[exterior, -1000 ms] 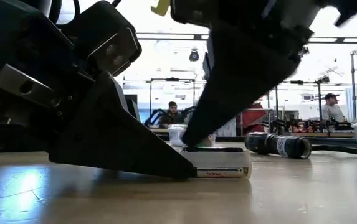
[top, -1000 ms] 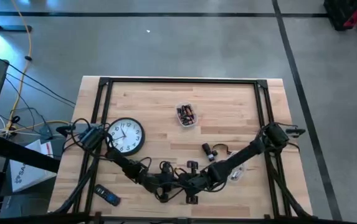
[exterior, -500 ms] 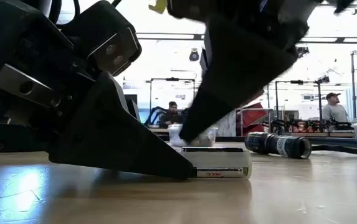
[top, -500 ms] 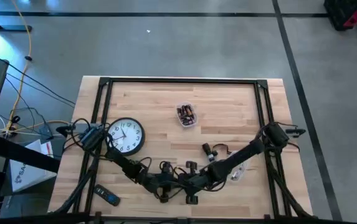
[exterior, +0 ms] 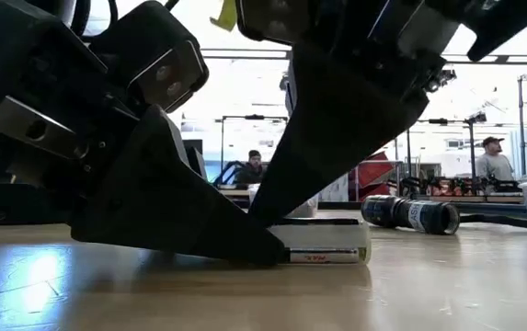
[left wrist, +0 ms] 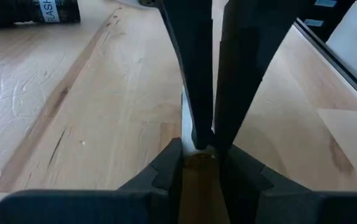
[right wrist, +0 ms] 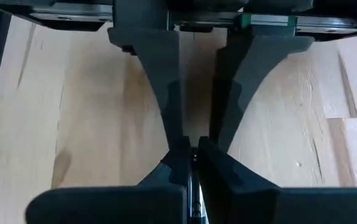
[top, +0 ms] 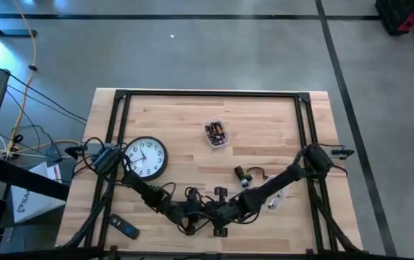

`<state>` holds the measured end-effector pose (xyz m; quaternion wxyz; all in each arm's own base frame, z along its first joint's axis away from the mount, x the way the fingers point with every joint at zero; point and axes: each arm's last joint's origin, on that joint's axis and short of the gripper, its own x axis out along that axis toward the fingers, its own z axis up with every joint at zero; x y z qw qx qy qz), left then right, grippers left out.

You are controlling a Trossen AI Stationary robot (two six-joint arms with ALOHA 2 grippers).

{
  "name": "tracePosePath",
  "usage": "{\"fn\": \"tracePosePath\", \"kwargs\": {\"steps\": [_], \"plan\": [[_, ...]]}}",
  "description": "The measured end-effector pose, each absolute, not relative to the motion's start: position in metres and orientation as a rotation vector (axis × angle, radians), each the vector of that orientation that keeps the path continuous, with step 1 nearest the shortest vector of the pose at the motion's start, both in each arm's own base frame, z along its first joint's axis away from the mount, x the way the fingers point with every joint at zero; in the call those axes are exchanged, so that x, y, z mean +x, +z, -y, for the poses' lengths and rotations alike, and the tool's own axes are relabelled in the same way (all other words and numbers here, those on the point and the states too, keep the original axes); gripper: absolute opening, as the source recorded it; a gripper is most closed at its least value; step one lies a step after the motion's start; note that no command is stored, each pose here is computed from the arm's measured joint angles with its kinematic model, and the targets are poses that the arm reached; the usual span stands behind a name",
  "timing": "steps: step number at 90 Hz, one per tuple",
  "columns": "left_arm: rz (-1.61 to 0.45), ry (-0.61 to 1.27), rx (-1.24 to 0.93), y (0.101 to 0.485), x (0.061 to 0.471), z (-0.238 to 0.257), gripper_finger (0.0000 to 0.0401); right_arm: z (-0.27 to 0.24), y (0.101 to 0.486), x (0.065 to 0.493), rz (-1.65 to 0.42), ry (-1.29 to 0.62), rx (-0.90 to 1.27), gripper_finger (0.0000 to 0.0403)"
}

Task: Insert battery
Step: Insert the silver battery into the battery holder, then insert the battery holder into the black flashlight

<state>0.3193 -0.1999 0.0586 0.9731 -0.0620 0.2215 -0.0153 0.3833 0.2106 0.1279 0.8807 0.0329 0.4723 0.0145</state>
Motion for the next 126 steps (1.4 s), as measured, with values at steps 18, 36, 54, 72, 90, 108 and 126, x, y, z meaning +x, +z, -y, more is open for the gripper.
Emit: {"fn": "tracePosePath", "kwargs": {"steps": [18,36,54,72,90,108,126], "plan": [[-0.447,-0.030,-0.128,0.059,0.319,0.200,0.0065,-0.207,0.157,0.376,-0.933,0.020,0.003,0.0000],[-0.441,-0.031,-0.131,0.059,0.320,0.200,0.0065,-0.212,0.199,0.357,-0.823,-0.051,-0.127,0.0000],[-0.385,-0.015,-0.169,0.064,0.323,0.198,0.0065,-0.237,0.200,0.332,-0.778,-0.104,-0.244,0.0004],[-0.312,-0.066,-0.256,0.075,0.330,0.194,0.0065,-0.267,0.202,0.300,-0.612,-0.252,-0.416,0.0034],[-0.288,-0.089,-0.296,0.079,0.338,0.184,0.0065,-0.260,0.186,0.264,-0.603,-0.345,-0.527,0.0080],[-0.254,-0.163,-0.291,0.084,0.355,0.157,0.0065,-0.222,0.177,0.232,-0.591,-0.335,-0.435,0.0109],[-0.111,-0.367,-0.311,0.101,0.371,0.122,0.0065,-0.192,0.181,0.207,-0.533,-0.275,-0.374,0.0115]]}}
